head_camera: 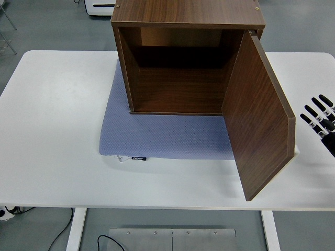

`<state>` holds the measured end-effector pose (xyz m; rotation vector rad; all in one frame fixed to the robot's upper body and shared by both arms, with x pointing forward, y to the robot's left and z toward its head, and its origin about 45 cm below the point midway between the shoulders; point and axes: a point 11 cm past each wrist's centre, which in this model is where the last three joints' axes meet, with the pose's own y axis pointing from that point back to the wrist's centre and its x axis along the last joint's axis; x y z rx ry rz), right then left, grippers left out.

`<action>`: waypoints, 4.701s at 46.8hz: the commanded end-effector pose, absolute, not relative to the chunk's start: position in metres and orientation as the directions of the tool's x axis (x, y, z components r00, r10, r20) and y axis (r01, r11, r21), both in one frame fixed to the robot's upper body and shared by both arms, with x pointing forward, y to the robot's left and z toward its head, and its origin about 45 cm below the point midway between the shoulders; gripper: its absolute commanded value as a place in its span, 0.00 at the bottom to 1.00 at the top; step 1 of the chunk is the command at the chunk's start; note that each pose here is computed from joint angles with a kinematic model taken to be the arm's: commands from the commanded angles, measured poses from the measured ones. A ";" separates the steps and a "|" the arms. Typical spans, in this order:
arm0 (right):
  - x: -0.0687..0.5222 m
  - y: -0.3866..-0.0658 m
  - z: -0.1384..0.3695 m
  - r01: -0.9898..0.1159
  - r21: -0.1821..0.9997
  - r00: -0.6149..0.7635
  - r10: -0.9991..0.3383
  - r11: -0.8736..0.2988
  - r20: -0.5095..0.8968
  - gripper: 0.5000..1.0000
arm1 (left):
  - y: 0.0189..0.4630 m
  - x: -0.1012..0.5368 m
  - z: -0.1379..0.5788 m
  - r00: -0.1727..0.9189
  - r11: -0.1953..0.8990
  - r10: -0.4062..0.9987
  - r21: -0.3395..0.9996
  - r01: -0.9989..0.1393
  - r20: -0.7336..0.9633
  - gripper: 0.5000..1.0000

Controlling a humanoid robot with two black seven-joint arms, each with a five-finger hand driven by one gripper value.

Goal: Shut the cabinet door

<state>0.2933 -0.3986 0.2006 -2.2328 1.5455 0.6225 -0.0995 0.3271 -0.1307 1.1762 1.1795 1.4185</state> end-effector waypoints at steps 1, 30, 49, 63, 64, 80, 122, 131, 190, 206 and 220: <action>0.293 -0.396 0.199 -0.934 -0.029 0.314 -0.783 -0.355 -0.537 1.00 | 0.327 -0.100 -0.131 -0.123 -0.120 0.986 0.990 -0.071 0.111 1.00; 0.286 -0.380 0.196 -0.904 0.015 0.358 -0.776 -0.428 -0.520 1.00 | 0.327 -0.100 -0.131 -0.123 -0.120 0.986 0.990 -0.071 0.111 1.00; 0.279 -0.352 0.192 -0.849 0.055 0.426 -0.742 -0.526 -0.517 1.00 | 0.327 -0.100 -0.131 -0.123 -0.120 0.986 0.990 -0.071 0.111 1.00; 0.276 -0.335 0.188 -0.815 0.078 0.467 -0.730 -0.575 -0.499 1.00 | 0.327 -0.100 -0.131 -0.123 -0.120 0.986 0.990 -0.071 0.111 1.00; 0.276 -0.334 0.188 -0.813 0.078 0.469 -0.729 -0.577 -0.498 1.00 | 0.327 -0.100 -0.131 -0.121 -0.120 0.986 0.990 -0.071 0.111 1.00; 0.273 -0.319 0.189 -0.783 0.080 0.504 -0.704 -0.617 -0.499 1.00 | 0.327 -0.100 -0.131 -0.123 -0.120 0.986 0.990 -0.071 0.111 1.00; 0.276 -0.287 0.189 -0.730 0.059 0.559 -0.645 -0.681 -0.521 1.00 | 0.327 -0.099 -0.131 -0.123 -0.120 0.986 0.990 -0.072 0.111 1.00; 0.277 -0.278 0.188 -0.721 0.047 0.567 -0.628 -0.691 -0.533 1.00 | 0.327 -0.100 -0.131 -0.123 -0.120 0.986 0.990 -0.071 0.111 1.00; 0.283 -0.227 0.189 -0.651 -0.002 0.628 -0.536 -0.759 -0.564 1.00 | 0.327 -0.100 -0.131 -0.123 -0.120 0.986 0.990 -0.071 0.111 1.00; 0.283 -0.209 0.188 -0.637 -0.031 0.636 -0.503 -0.770 -0.585 1.00 | 0.327 -0.100 -0.131 -0.121 -0.120 0.986 0.990 -0.071 0.111 1.00; 0.288 -0.203 0.192 -0.634 -0.052 0.645 -0.492 -0.771 -0.585 1.00 | 0.327 -0.100 -0.131 -0.123 -0.120 0.986 0.990 -0.071 0.111 1.00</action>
